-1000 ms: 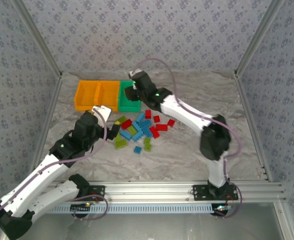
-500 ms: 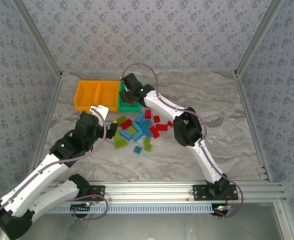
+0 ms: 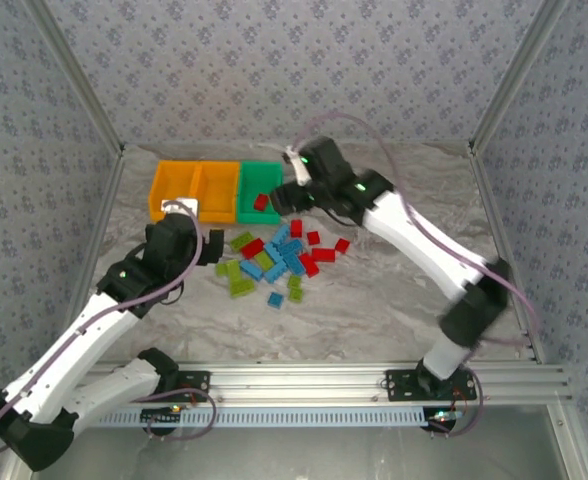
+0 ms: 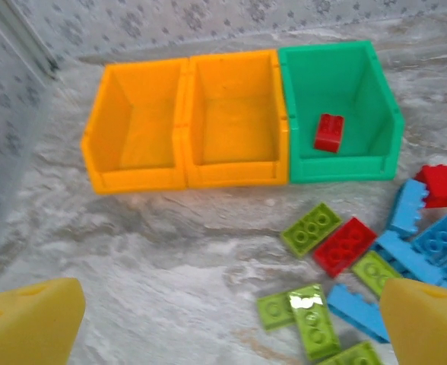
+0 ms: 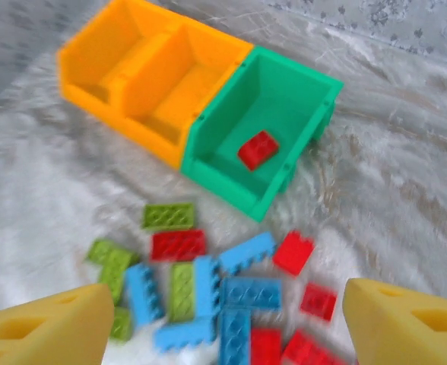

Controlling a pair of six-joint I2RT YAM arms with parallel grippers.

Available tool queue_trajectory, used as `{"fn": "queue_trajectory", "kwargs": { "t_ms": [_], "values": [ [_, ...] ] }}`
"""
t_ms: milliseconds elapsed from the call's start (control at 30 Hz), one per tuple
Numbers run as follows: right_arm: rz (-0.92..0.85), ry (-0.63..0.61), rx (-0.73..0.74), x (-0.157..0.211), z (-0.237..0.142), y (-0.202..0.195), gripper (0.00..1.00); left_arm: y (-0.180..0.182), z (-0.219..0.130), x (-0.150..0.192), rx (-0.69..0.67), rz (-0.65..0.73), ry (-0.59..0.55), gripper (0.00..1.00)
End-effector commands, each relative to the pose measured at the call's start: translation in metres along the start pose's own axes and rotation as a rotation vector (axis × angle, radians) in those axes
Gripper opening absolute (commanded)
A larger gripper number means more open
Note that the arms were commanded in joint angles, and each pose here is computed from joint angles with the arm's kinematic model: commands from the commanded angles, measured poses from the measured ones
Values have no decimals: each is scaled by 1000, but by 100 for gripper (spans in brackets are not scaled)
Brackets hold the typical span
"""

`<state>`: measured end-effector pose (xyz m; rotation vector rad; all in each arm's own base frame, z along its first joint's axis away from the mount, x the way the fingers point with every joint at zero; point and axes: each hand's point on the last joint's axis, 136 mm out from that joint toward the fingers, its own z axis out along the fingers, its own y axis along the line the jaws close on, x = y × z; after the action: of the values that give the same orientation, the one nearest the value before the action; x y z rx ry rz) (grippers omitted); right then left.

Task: Sort the legos into containers by color

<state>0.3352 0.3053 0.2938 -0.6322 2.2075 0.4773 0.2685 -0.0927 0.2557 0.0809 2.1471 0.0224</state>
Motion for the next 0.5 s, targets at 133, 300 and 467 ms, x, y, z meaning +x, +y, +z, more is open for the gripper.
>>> {"fn": "queue_trajectory", "kwargs": {
  "t_ms": [133, 300, 467],
  "values": [
    [113, 130, -154, 108, -59, 35, 96, -34, 56, 67, 100, -319, 285, 93],
    [196, 187, -196, 147, -66, 40, 100, -53, 101, 118, 79, -472, 544, 80],
    [202, 184, -92, 150, -63, 22, 100, -69, 119, 153, 101, -494, 635, 69]
  ]
}}
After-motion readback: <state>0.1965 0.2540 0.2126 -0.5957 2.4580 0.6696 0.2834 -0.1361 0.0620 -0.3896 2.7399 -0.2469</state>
